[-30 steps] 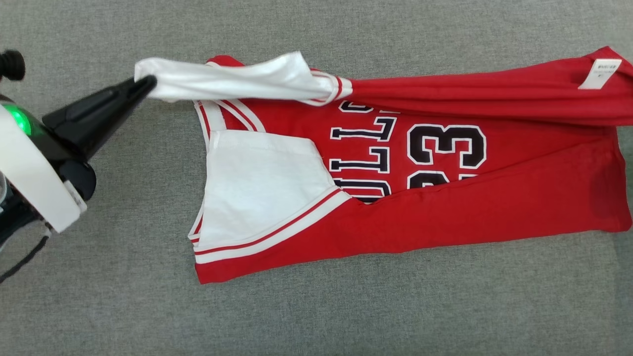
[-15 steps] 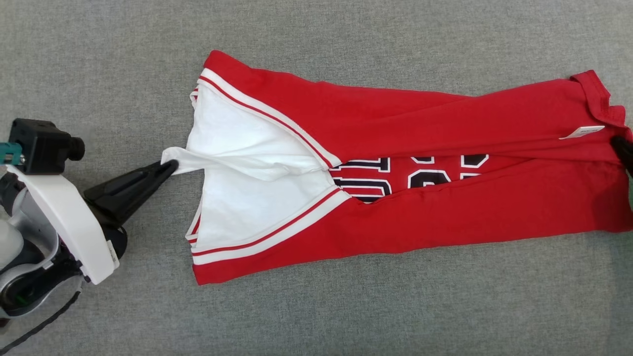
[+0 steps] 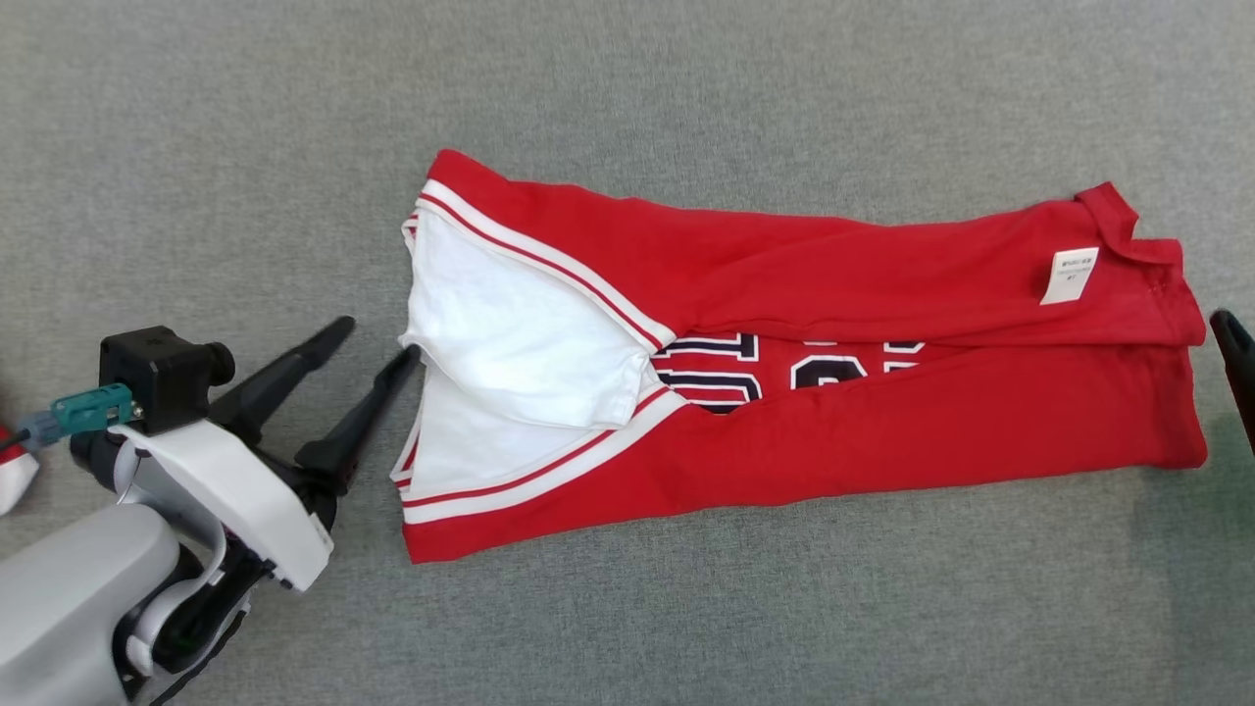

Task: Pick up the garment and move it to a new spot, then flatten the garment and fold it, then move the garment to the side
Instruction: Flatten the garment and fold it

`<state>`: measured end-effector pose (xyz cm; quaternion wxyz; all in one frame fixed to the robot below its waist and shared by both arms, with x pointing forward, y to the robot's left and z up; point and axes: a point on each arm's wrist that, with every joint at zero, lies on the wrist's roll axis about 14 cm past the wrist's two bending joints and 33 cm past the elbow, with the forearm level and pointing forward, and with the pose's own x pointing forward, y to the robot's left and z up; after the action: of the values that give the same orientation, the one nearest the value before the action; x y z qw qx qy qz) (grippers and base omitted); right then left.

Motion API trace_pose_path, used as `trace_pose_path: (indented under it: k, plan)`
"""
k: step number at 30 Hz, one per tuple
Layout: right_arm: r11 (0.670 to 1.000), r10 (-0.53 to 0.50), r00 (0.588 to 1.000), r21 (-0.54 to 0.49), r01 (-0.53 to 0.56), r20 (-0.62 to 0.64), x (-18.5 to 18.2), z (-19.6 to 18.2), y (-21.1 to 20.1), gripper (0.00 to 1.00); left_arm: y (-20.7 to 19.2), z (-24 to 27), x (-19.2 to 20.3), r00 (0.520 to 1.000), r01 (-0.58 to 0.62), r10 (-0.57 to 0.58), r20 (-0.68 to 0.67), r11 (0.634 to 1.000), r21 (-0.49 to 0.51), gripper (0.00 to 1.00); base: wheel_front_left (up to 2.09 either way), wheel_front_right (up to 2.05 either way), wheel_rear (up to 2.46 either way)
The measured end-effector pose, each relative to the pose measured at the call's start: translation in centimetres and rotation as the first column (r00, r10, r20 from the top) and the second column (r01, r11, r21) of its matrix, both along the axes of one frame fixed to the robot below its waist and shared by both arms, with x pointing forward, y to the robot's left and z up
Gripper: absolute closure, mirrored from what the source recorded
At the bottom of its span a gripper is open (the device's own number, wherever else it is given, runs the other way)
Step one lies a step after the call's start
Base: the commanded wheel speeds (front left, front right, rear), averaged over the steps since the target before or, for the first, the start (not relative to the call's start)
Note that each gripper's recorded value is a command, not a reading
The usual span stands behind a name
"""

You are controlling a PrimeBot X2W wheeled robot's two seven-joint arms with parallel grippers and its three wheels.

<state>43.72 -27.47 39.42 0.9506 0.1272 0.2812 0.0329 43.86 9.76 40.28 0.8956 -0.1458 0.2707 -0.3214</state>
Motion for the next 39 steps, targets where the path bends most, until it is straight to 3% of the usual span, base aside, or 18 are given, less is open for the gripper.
trace_pose_path:
  k: [4, 8, 11, 18, 22, 32, 34, 35, 37, 39]
  plan:
    - [0.998, -0.064, 0.994, 0.029, 0.062, 0.092, -1.8, 1.3, -0.2, 0.0, 1.2, 2.5, 1.5, 0.977, -0.166, 0.159, 0.139, 0.985, 0.039, 0.0, 0.0, 0.0, 0.0]
    - [0.986, -0.152, 0.971, 0.093, 0.137, 0.185, -3.2, 2.3, 0.2, 0.0, 2.1, 4.4, 0.5, 0.92, -0.313, 0.289, 0.264, 0.948, 0.053, 0.0, 0.0, 0.0, 0.0]
    - [0.972, -0.217, 0.948, 0.14, 0.188, 0.231, -3.8, 2.7, 0.4, 0.0, 2.2, 6.1, -0.8, 0.866, -0.404, 0.379, 0.326, 0.915, 0.009, 0.0, 0.0, 0.0, 0.0]
    - [0.925, -0.354, 0.902, 0.234, 0.299, 0.249, -3.5, 2.2, 0.0, 0.0, 3.0, 9.5, -3.4, 0.736, -0.533, 0.49, 0.468, 0.845, -0.046, 0.0, 0.0, 0.0, 0.0]
    - [0.916, -0.376, 0.898, 0.24, 0.322, 0.229, -2.0, 1.6, 0.0, 0.0, 3.6, 10.3, -4.6, 0.681, -0.581, 0.519, 0.516, 0.812, -0.05, 0.0, 0.0, 0.0, 0.0]
    - [0.965, -0.233, 0.972, 0.113, 0.235, -0.03, 0.3, -3.6, 2.3, 0.0, 3.9, 9.1, -6.8, 0.668, -0.616, 0.55, 0.501, 0.786, -0.043, 0.0, 0.0, 0.0, 0.0]
    - [0.977, -0.192, 0.978, 0.082, 0.199, -0.082, 0.3, -4.5, 2.9, 0.02, 4.1, 9.1, -6.8, 0.666, -0.618, 0.55, 0.504, 0.785, -0.039, 0.0, 0.0, 0.0, 0.0]
    - [0.98, -0.175, 0.979, 0.074, 0.183, -0.105, 0.3, -4.8, 3.2, 0.09, 4.3, 9.1, -6.8, 0.663, -0.62, 0.55, 0.508, 0.784, -0.038, 0.0, 0.0, 0.0, 0.0]
    - [0.987, -0.142, 0.98, 0.058, 0.151, -0.137, 0.1, -5.2, 3.7, 0.01, 4.5, 9.2, -6.8, 0.656, -0.626, 0.554, 0.513, 0.778, -0.039, 0.0, 0.0, 0.0, 0.0]
    - [0.992, -0.109, 0.98, 0.043, 0.118, -0.165, -0.2, -5.4, 4.1, 0.0, 4.7, 9.3, -6.9, 0.652, -0.629, 0.553, 0.518, 0.777, -0.038, 0.0, 0.0, 0.0, 0.0]
